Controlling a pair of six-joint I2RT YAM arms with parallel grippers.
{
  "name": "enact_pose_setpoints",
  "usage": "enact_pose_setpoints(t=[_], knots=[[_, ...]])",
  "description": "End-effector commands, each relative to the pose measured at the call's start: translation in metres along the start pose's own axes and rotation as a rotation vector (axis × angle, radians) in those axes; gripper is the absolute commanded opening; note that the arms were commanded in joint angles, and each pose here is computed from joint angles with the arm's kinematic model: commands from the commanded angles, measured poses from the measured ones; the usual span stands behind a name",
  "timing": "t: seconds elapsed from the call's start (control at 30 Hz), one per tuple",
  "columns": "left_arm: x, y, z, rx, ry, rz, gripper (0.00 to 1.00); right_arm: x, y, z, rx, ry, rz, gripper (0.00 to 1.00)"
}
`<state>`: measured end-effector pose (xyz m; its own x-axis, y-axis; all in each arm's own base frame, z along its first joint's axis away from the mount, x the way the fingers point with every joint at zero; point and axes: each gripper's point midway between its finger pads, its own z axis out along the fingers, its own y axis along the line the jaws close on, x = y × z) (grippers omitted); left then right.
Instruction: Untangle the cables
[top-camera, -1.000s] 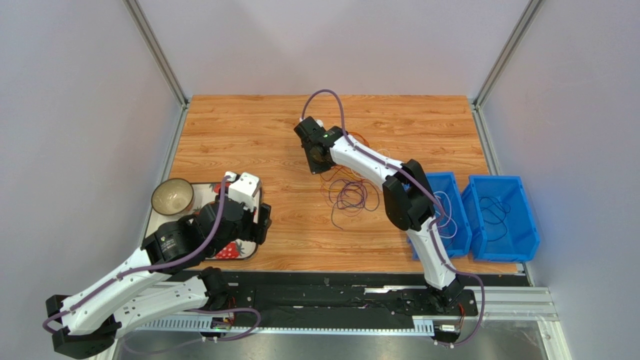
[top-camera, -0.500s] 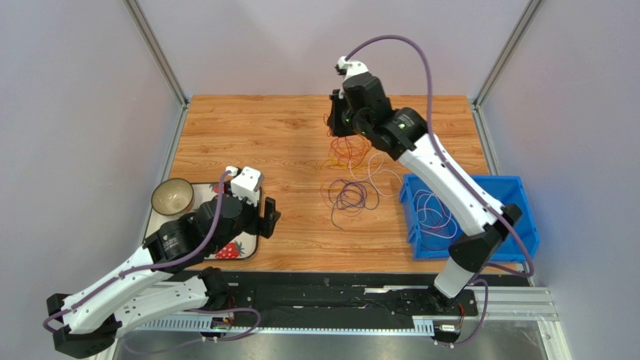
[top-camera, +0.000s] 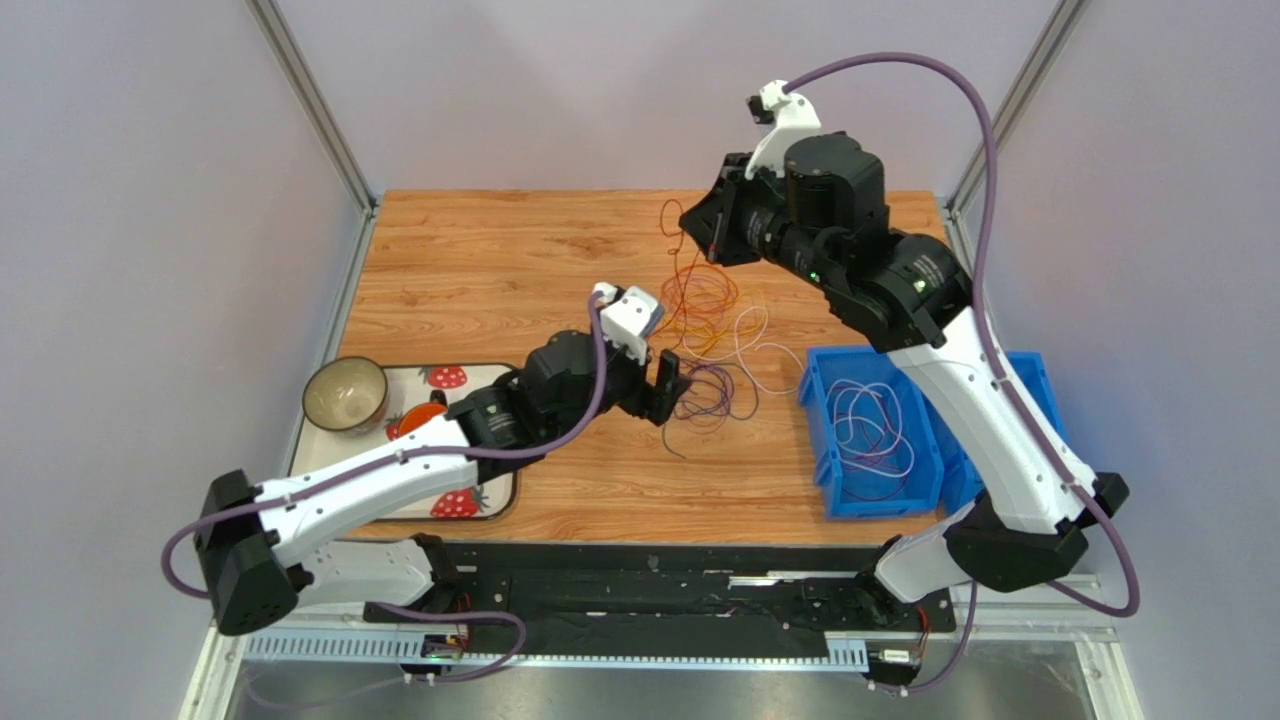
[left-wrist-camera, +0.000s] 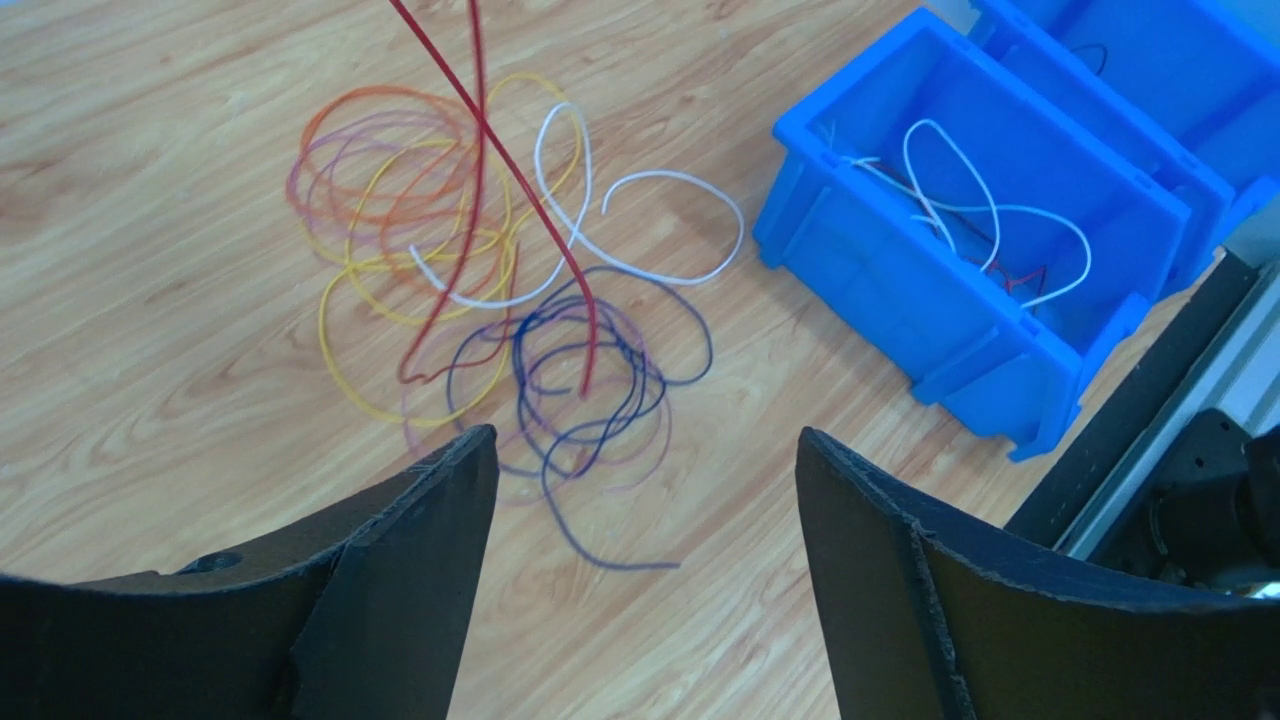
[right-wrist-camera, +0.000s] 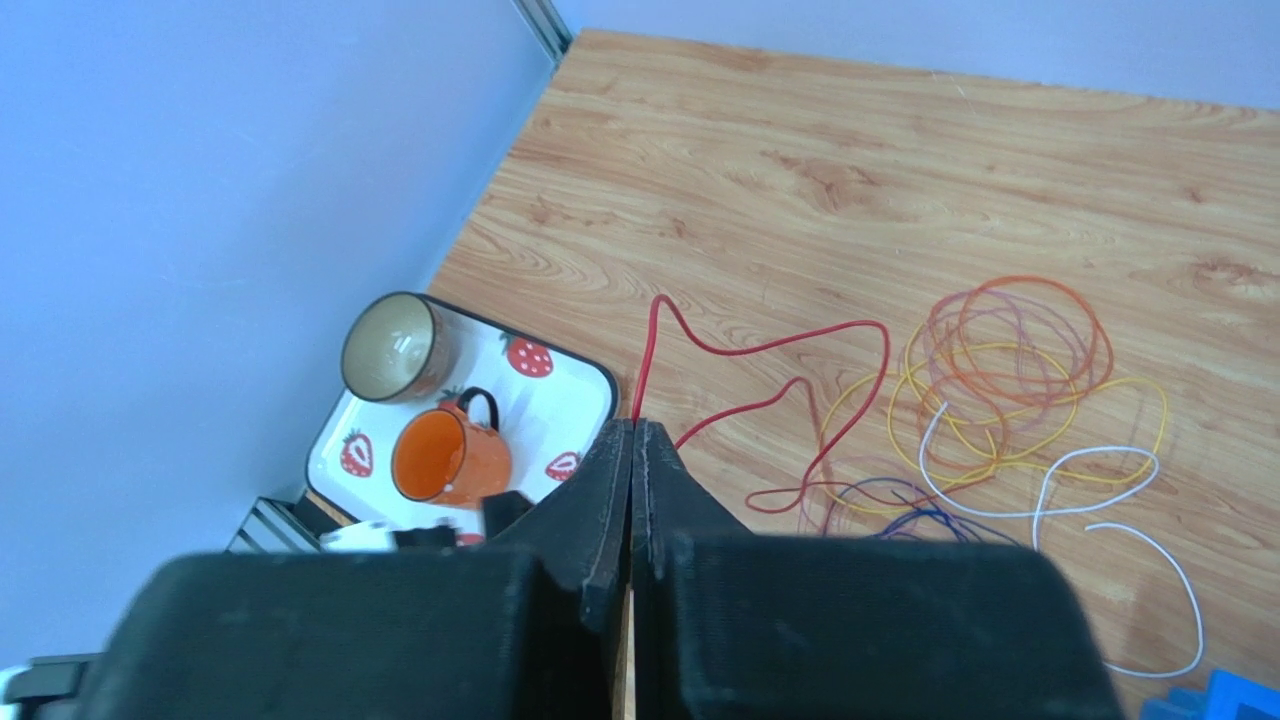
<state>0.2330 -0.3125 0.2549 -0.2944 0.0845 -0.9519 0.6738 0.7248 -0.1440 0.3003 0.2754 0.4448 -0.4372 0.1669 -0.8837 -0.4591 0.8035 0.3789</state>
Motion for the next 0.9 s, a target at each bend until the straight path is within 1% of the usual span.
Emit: enact_pose_setpoints(t=[0.0, 0.03, 0.07, 0.13, 0.17, 0.23, 0.27, 0.3, 0.33, 0.37, 0.4, 0.43, 0.47, 0.5, 0.53, 0.57, 0.7, 0.87], knots=[[-0.068, -0.021, 0.020, 0.060, -0.199, -0.034, 0.79, -0.035, 0.018, -0.041, -0.076, -0.099, 0.021, 0.00], [-0.066, -0.016, 0.026, 0.027, -0.194, -0.037, 0.74, -0.036, 0.018, -0.045, -0.079, -0.102, 0.019, 0.00], [-0.055, -0.014, 0.037, 0.008, -0.166, -0.034, 0.70, -0.036, 0.019, -0.047, -0.085, -0.101, 0.019, 0.00], [-0.056, -0.013, 0.045, -0.009, -0.176, -0.033, 0.65, -0.037, 0.019, -0.055, -0.094, -0.106, 0.018, 0.00], [-0.050, -0.014, 0.054, -0.001, -0.166, -0.016, 0.66, -0.037, 0.019, -0.057, -0.094, -0.106, 0.020, 0.00], [-0.053, -0.022, 0.062, 0.032, -0.178, 0.000, 0.71, -0.035, 0.018, -0.062, -0.098, -0.106, 0.019, 0.00], [-0.045, -0.022, 0.071, 0.031, -0.157, 0.010, 0.72, -0.036, 0.018, -0.064, -0.098, -0.110, 0.020, 0.00], [-0.052, -0.022, 0.074, 0.021, -0.169, 0.010, 0.72, -0.036, 0.018, -0.066, -0.098, -0.112, 0.023, 0.00], [-0.045, -0.022, 0.083, 0.013, -0.151, 0.014, 0.72, -0.037, 0.018, -0.070, -0.102, -0.121, 0.024, 0.00], [-0.046, -0.022, 0.086, 0.011, -0.152, 0.023, 0.70, -0.037, 0.017, -0.072, -0.099, -0.122, 0.023, 0.00], [-0.050, -0.024, 0.090, 0.017, -0.162, 0.025, 0.67, -0.037, 0.017, -0.073, -0.101, -0.123, 0.023, 0.00], [-0.046, -0.025, 0.097, 0.019, -0.152, 0.031, 0.62, -0.038, 0.017, -0.075, -0.102, -0.125, 0.025, 0.00], [-0.047, -0.027, 0.099, 0.023, -0.155, 0.033, 0.54, -0.038, 0.018, -0.077, -0.106, -0.127, 0.023, 0.00], [-0.053, -0.029, 0.101, 0.028, -0.165, 0.030, 0.41, -0.039, 0.017, -0.078, -0.102, -0.129, 0.023, 0.00], [-0.048, -0.028, 0.106, 0.021, -0.143, 0.030, 0.09, -0.039, 0.015, -0.080, -0.094, -0.131, 0.019, 0.00], [-0.049, -0.029, 0.106, 0.015, -0.140, 0.015, 0.00, -0.041, 0.015, -0.083, -0.094, -0.138, 0.017, 0.00], [-0.066, -0.034, 0.095, 0.033, -0.173, -0.005, 0.00, -0.042, 0.006, -0.091, -0.058, -0.151, 0.000, 0.00], [-0.097, -0.051, 0.063, 0.096, -0.186, 0.021, 0.00, -0.041, -0.010, -0.099, 0.012, -0.179, -0.013, 0.00]])
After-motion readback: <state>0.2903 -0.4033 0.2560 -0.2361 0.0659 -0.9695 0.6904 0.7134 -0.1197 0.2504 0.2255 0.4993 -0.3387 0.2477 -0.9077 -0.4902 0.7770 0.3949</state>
